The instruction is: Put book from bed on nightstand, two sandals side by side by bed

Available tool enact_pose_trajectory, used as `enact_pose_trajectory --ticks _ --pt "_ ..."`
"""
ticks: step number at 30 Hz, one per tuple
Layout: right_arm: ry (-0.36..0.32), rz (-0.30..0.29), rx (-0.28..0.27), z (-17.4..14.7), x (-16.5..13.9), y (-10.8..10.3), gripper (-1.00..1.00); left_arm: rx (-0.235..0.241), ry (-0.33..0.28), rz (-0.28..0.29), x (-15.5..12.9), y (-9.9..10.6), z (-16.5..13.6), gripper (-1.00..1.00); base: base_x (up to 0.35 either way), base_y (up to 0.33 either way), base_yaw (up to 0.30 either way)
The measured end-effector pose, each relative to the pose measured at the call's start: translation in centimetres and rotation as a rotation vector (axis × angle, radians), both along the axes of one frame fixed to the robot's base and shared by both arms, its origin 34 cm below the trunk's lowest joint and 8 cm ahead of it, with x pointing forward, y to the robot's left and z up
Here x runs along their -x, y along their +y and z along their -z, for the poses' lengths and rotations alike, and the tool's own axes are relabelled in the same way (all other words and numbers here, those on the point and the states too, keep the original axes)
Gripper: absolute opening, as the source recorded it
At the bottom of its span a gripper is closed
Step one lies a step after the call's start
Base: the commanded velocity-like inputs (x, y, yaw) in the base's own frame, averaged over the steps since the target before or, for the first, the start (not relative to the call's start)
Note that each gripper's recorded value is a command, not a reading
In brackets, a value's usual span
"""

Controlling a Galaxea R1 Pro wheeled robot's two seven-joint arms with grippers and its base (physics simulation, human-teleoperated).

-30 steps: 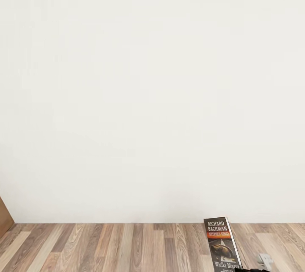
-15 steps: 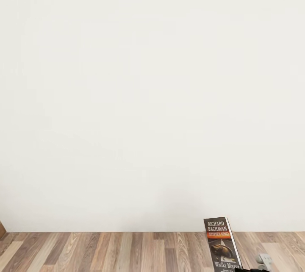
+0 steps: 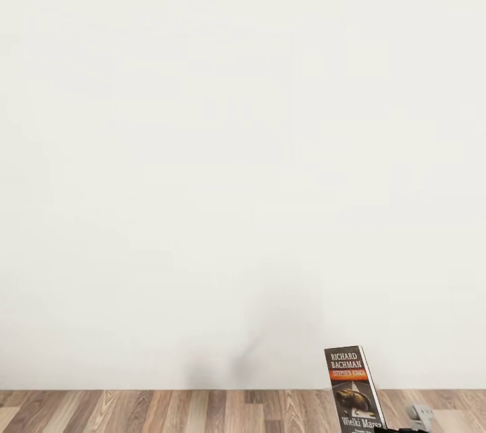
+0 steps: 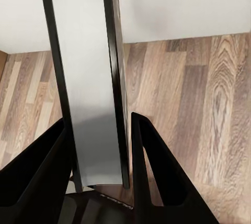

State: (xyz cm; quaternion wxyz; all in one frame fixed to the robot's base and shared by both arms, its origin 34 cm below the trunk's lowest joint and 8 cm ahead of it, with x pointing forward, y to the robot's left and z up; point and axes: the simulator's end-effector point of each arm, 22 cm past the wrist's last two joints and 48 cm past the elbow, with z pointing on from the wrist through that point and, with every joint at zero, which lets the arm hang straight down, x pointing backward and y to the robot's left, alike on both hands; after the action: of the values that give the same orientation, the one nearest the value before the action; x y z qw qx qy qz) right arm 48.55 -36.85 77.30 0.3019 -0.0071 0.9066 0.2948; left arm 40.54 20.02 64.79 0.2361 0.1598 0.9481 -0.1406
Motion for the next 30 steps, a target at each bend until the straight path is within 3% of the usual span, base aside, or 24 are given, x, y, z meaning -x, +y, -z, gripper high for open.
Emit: enact_pose_trajectory --ticks 9,30 --pt "0.0 0.002 -0.002 -0.04 -0.01 -0.05 -1.0 0.0 0.0 0.0 0.01 0.0 0.01 1.0 0.259 0.0 -0.025" --pt "0.0 0.003 -0.001 -0.01 -0.04 -0.09 -1.0 0.0 0.002 0.002 0.04 -0.05 0.04 1.0 0.029 0.0 -0.267"
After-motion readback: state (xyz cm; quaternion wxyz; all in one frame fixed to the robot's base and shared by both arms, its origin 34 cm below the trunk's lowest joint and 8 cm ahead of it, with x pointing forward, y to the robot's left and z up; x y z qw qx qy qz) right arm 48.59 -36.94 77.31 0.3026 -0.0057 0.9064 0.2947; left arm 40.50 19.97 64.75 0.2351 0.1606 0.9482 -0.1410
